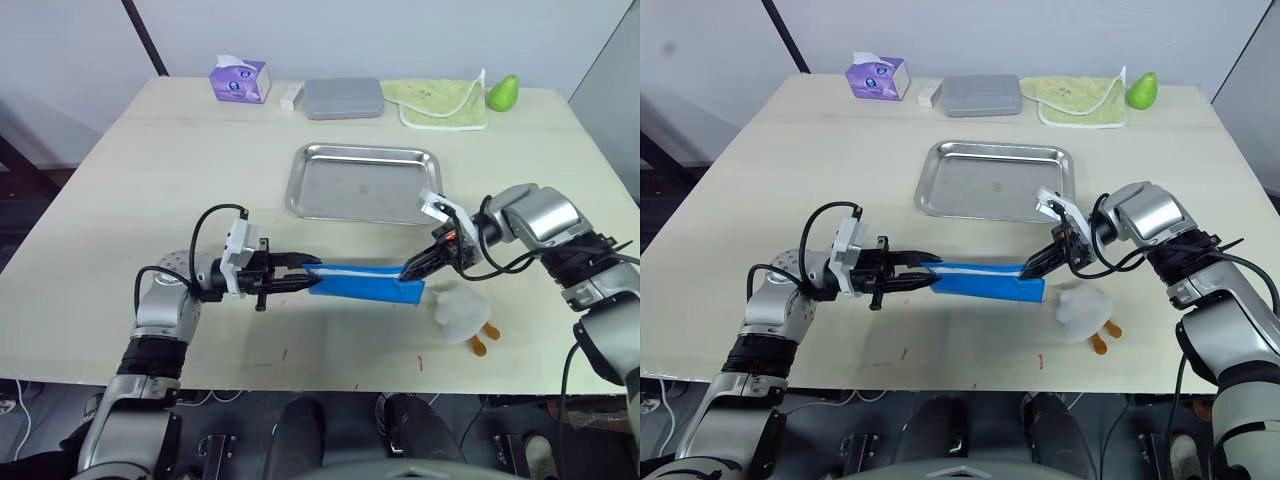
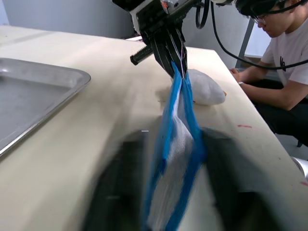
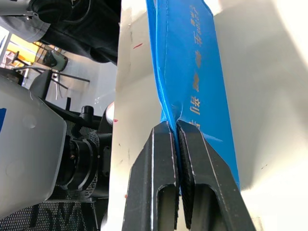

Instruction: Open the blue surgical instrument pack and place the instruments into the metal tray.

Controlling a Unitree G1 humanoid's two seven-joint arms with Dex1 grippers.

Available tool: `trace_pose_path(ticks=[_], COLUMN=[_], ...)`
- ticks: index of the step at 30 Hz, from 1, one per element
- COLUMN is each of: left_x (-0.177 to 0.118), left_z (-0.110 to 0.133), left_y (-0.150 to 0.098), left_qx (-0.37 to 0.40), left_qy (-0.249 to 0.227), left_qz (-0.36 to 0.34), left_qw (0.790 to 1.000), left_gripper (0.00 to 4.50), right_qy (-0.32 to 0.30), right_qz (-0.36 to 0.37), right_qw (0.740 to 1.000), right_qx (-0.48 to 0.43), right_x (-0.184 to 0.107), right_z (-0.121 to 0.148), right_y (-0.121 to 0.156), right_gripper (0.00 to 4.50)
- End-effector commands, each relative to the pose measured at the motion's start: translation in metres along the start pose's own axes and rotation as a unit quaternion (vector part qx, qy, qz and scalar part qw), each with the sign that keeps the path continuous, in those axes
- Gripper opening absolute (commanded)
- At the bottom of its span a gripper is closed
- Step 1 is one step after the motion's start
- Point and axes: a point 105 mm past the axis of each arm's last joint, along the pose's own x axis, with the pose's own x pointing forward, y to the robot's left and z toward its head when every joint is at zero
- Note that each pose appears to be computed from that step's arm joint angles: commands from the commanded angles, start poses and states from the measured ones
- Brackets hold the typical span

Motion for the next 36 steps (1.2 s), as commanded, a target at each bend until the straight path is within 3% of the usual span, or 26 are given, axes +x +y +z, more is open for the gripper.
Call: trace_pose_path(ticks=[1, 14, 17, 19, 24, 27, 32, 36], left_x=[0.001, 0.013, 0.015, 0.016, 0.016, 0.014, 0.012, 0.010], left_z=[0.004, -0.001, -0.001, -0.003, -0.005, -0.008, -0.011, -0.011], left_y=[-0.001, -0.001, -0.001, -0.001, 0.001, 0.001, 0.004, 0.005], left_qx=[0.019, 0.033, 0.035, 0.038, 0.041, 0.043, 0.043, 0.043], left_qy=[0.000, 0.000, -0.001, 0.001, 0.002, 0.005, 0.012, 0.015], left_qz=[-0.014, -0.028, -0.029, -0.030, -0.026, -0.024, -0.017, -0.015], left_qw=[1.000, 0.999, 0.999, 0.999, 0.999, 0.999, 0.999, 0.999], left_gripper=[1.72, 1.72, 1.00, 0.14, 0.02, 0.02, 0.00, 0.00], right_qy=[0.017, 0.013, 0.013, 0.012, 0.005, -0.032, -0.110, -0.155], right_qz=[-0.004, -0.007, -0.007, -0.008, -0.016, -0.031, -0.099, -0.134], right_qw=[1.000, 1.000, 1.000, 1.000, 1.000, 0.999, 0.982, 0.968], right_qx=[0.009, 0.005, 0.004, 0.003, -0.004, -0.032, -0.120, -0.145], right_x=[0.005, 0.006, 0.006, 0.006, 0.004, -0.002, -0.042, -0.071], right_z=[-0.008, -0.006, -0.005, -0.005, -0.002, 0.007, 0.012, 0.007], right_y=[-0.004, -0.005, -0.004, -0.004, -0.004, -0.004, 0.010, 0.030], right_gripper=[0.00, 0.00, 0.00, 0.00, 0.00, 0.00, 1.73, 3.83])
